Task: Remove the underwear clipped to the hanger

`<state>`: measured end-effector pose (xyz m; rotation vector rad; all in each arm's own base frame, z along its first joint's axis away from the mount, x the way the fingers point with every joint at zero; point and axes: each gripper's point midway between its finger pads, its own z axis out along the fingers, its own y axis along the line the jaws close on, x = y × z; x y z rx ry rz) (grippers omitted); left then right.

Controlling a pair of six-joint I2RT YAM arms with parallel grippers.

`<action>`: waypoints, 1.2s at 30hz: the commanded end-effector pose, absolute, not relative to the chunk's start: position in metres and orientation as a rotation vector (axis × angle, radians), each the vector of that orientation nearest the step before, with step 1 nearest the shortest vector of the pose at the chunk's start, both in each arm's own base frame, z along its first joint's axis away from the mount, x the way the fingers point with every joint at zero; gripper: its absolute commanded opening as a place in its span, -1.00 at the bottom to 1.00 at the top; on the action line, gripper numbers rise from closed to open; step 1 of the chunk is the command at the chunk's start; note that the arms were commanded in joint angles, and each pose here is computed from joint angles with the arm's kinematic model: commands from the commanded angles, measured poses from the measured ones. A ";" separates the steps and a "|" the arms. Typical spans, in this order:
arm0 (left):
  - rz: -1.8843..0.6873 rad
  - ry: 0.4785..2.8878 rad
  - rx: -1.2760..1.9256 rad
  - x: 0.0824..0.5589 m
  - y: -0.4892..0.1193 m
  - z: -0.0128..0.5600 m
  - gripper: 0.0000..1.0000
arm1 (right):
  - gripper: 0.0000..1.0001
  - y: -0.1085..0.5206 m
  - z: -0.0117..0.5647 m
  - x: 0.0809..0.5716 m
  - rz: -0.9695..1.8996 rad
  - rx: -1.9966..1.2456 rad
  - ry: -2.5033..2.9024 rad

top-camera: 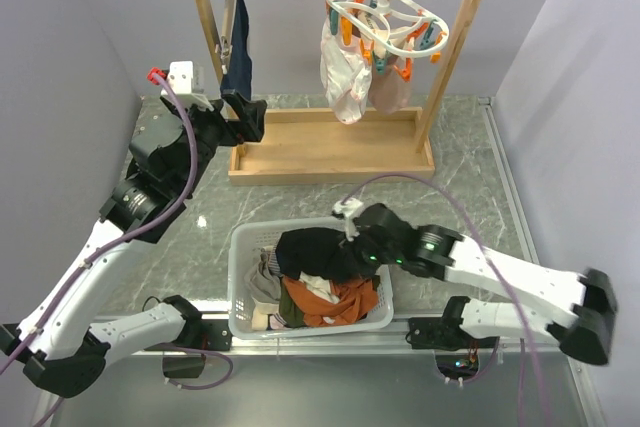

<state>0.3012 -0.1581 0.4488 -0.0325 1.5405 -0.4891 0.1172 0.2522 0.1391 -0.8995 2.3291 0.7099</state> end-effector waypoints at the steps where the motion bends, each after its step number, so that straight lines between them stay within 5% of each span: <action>1: -0.548 1.482 -0.027 0.301 -0.165 0.466 0.99 | -0.58 0.274 0.139 0.130 0.695 -0.887 2.364; 6: -0.558 1.467 -0.020 0.299 -0.165 0.478 0.99 | 0.04 0.281 0.187 0.137 0.750 -0.863 2.258; 7: -0.559 1.458 -0.022 0.298 -0.164 0.483 0.99 | 0.37 0.280 0.201 0.140 0.757 -0.843 2.222; 18: -0.692 1.592 0.153 0.344 -0.214 0.437 0.99 | 0.43 0.226 0.310 0.191 0.782 -0.457 2.060; 29: -0.826 1.618 0.310 0.403 -0.288 0.399 0.99 | 0.43 0.203 0.349 0.271 0.500 -0.179 1.785; 36: -0.840 1.553 0.494 0.400 -0.343 0.407 0.99 | 0.56 0.180 0.399 0.317 0.421 0.005 1.629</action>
